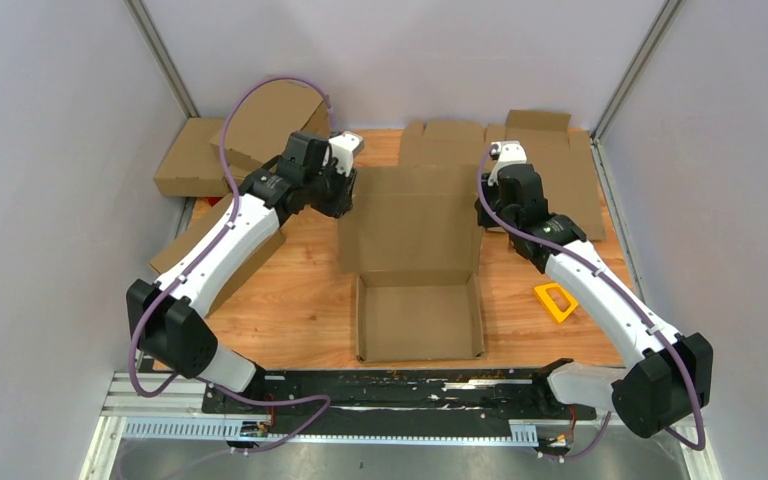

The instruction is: Fold the paper box

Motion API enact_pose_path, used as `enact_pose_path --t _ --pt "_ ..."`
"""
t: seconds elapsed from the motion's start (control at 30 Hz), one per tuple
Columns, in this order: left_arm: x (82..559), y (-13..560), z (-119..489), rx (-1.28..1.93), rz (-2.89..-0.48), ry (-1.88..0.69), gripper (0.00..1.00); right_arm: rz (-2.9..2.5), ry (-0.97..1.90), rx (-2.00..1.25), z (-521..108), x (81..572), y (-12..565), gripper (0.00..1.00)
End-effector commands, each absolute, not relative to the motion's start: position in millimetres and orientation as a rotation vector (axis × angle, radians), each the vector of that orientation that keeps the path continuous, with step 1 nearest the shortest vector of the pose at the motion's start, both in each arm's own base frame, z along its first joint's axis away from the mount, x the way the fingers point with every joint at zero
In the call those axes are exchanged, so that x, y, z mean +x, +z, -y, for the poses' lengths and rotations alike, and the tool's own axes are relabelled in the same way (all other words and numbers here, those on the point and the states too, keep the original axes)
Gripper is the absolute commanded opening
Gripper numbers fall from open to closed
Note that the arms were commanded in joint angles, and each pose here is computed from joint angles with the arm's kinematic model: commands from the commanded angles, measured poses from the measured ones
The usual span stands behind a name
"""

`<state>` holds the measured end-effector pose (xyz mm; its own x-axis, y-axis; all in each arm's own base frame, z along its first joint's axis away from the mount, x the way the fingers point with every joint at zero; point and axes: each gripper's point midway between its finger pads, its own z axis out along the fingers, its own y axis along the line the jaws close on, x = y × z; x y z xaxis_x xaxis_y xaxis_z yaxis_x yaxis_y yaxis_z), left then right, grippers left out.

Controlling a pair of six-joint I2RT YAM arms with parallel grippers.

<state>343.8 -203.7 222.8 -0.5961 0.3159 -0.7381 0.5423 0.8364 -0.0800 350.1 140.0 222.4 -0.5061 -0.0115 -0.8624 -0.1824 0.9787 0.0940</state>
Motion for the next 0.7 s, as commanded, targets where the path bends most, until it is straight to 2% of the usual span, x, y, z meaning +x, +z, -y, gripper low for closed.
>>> enact_pose_path --t 0.0,0.03,0.07,0.43,0.67 --pt "332.8 235.2 218.2 0.72 -2.234 -0.506 0.14 -2.036 0.252 -0.129 -147.1 352.1 242.2 0.0" --pt "331.8 239.5 219.4 0.711 -2.225 -0.517 0.02 -2.034 0.252 -0.123 -146.8 352.3 244.2 0.0" --pt "331.7 244.3 220.1 0.695 -2.213 -0.526 0.0 -2.027 0.253 -0.117 -147.4 351.8 246.8 0.0" --pt "359.0 340.9 221.2 0.398 -1.908 -0.566 0.0 -1.779 0.3 0.09 -164.0 362.1 318.1 0.0" --pt "359.1 331.2 215.4 0.281 -1.727 -0.563 0.0 -1.581 0.257 0.123 -183.0 362.0 333.5 0.0"
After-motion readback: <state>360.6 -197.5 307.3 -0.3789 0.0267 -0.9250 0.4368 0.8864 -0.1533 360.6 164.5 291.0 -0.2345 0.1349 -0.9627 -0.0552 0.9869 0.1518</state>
